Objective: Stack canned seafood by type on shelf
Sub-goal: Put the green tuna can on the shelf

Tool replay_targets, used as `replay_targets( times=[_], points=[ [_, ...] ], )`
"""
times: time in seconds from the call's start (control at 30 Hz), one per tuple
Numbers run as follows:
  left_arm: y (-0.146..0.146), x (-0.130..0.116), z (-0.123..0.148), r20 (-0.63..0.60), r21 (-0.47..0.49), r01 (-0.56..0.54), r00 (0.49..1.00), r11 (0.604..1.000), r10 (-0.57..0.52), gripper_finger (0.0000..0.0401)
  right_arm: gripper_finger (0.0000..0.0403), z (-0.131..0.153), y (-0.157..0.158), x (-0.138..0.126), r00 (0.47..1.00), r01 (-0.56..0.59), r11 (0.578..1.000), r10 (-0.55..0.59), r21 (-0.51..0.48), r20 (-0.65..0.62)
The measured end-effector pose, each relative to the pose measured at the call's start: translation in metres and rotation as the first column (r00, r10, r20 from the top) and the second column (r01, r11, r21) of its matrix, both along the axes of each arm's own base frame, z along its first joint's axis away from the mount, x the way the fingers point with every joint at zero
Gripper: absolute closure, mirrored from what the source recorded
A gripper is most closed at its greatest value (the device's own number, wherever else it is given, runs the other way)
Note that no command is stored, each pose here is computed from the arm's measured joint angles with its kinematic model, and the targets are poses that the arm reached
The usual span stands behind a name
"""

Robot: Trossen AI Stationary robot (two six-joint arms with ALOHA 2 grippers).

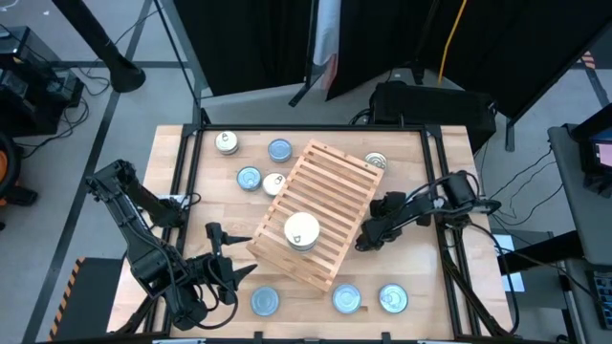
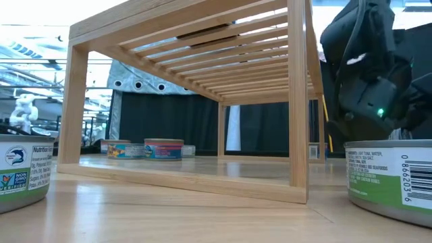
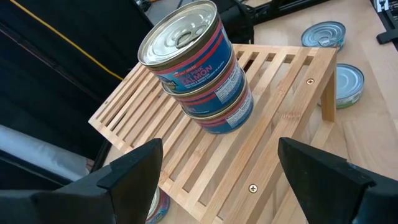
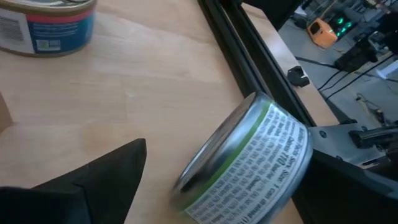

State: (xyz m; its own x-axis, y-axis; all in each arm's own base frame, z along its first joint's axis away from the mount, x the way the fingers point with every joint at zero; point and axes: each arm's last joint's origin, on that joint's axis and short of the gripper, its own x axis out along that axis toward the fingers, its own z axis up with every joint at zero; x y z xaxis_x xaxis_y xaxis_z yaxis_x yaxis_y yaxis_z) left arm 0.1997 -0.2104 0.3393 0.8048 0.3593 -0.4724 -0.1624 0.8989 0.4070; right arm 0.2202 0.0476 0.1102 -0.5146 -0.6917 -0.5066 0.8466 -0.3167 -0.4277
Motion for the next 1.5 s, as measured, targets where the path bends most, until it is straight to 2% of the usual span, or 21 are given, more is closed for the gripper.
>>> replay_targets(
  times=[0.23, 0.63, 0.93, 1.07, 1.2, 1.5],
  points=[
    [0.000, 0.000, 0.000, 0.000, -0.001, 0.000, 1.000, 1.000, 0.000, 0.0074, 0.0042, -0.001, 0.000, 0.000, 1.000, -0.003, 1.000, 0.003, -0.001, -0.012],
    [0.000, 0.000, 0.000, 0.000, -0.002, 0.000, 1.000, 1.000, 0.000, 0.0074, 0.0184, -0.001, 0.003, -0.001, 1.000, -0.014, 1.000, 0.014, 0.002, -0.015],
    [0.000, 0.000, 0.000, 0.001, -0.001, 0.000, 1.000, 1.000, 0.000, 0.0074, 0.0256, -0.001, 0.013, -0.003, 0.994, -0.093, 0.995, 0.095, 0.041, -0.061],
    [0.000, 0.000, 0.000, 0.001, -0.002, -0.001, 1.000, 1.000, 0.001, 0.0074, 0.0271, -0.001, 0.018, -0.005, 0.988, -0.126, 0.990, 0.130, 0.056, -0.080],
    [0.000, 0.000, 0.000, 0.002, -0.004, -0.002, 1.000, 1.000, 0.002, 0.0074, 0.0268, -0.001, 0.022, -0.006, 0.983, -0.142, 0.987, 0.150, 0.081, -0.105],
    [0.000, 0.000, 0.000, 0.002, -0.004, -0.002, 1.000, 1.000, 0.002, 0.0074, 0.0268, 0.007, 0.036, -0.007, 0.941, -0.181, 0.959, 0.234, 0.219, -0.245]
  ],
)
